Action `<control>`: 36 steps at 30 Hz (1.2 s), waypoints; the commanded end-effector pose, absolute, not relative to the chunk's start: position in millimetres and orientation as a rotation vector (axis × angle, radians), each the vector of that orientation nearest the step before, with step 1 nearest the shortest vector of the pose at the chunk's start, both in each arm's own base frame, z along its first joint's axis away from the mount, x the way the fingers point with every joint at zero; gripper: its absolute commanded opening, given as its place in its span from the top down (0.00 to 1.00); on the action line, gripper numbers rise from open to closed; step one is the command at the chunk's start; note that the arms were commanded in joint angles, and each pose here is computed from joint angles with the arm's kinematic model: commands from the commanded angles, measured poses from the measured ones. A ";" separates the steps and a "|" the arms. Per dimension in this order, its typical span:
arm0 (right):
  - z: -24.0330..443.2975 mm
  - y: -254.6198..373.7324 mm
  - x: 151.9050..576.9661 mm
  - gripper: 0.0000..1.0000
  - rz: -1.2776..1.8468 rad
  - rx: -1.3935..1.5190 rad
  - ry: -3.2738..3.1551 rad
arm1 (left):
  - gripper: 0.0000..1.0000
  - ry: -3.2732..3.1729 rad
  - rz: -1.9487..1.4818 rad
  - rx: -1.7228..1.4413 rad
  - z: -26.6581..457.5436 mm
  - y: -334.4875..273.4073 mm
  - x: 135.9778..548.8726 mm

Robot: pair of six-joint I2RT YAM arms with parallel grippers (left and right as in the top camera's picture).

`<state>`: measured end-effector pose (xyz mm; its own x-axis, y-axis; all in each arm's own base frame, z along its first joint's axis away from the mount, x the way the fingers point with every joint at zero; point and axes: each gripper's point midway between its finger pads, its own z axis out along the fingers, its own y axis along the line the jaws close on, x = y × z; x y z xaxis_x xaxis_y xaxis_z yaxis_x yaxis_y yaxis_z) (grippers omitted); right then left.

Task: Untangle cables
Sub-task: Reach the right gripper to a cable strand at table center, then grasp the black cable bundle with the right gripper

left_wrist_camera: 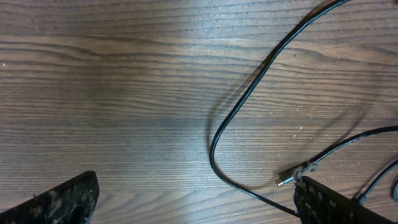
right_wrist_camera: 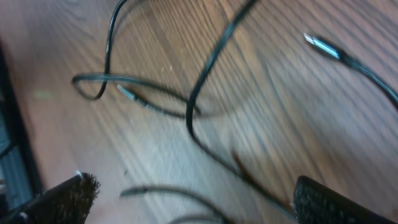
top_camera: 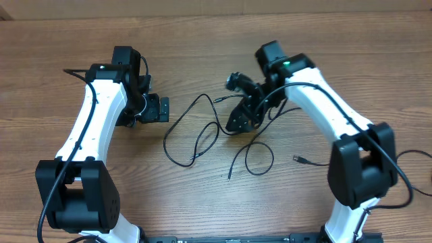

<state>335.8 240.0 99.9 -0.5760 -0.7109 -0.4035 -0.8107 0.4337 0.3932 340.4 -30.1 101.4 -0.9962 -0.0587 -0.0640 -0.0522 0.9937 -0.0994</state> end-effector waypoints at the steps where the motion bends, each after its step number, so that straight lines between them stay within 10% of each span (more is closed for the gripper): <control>1: 77.0 260.0 335.6 0.00 0.851 -1.416 2.476 | 0.00 3.050 -0.166 -0.062 107.0 -31.3 343.3; 10: 44.5 301.4 321.9 0.01 0.866 -1.553 2.410 | 0.00 3.050 -0.166 -0.062 107.0 -31.3 343.3; 13: 40.3 314.8 318.6 0.40 0.864 -1.590 2.367 | 0.00 3.050 -0.166 -0.062 107.0 -31.3 343.3; 15: 38.3 320.3 318.9 0.96 0.847 -1.605 2.347 | 0.00 3.049 -0.166 -0.062 107.0 -31.3 343.4; 27: 24.3 263.5 327.9 0.96 0.410 -1.404 2.713 | 0.00 3.050 -0.166 -0.062 107.0 -31.2 343.3; 36: 103.9 215.6 356.0 0.96 0.141 -1.089 2.692 | 0.00 3.050 -0.166 -0.062 107.0 -31.2 343.3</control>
<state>329.6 237.6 44.2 -0.6323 -0.7629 -0.1350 -0.7736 0.6126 0.1618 340.4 -30.1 101.4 -0.9962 -0.0587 -0.0640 -0.0522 0.9937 -0.0994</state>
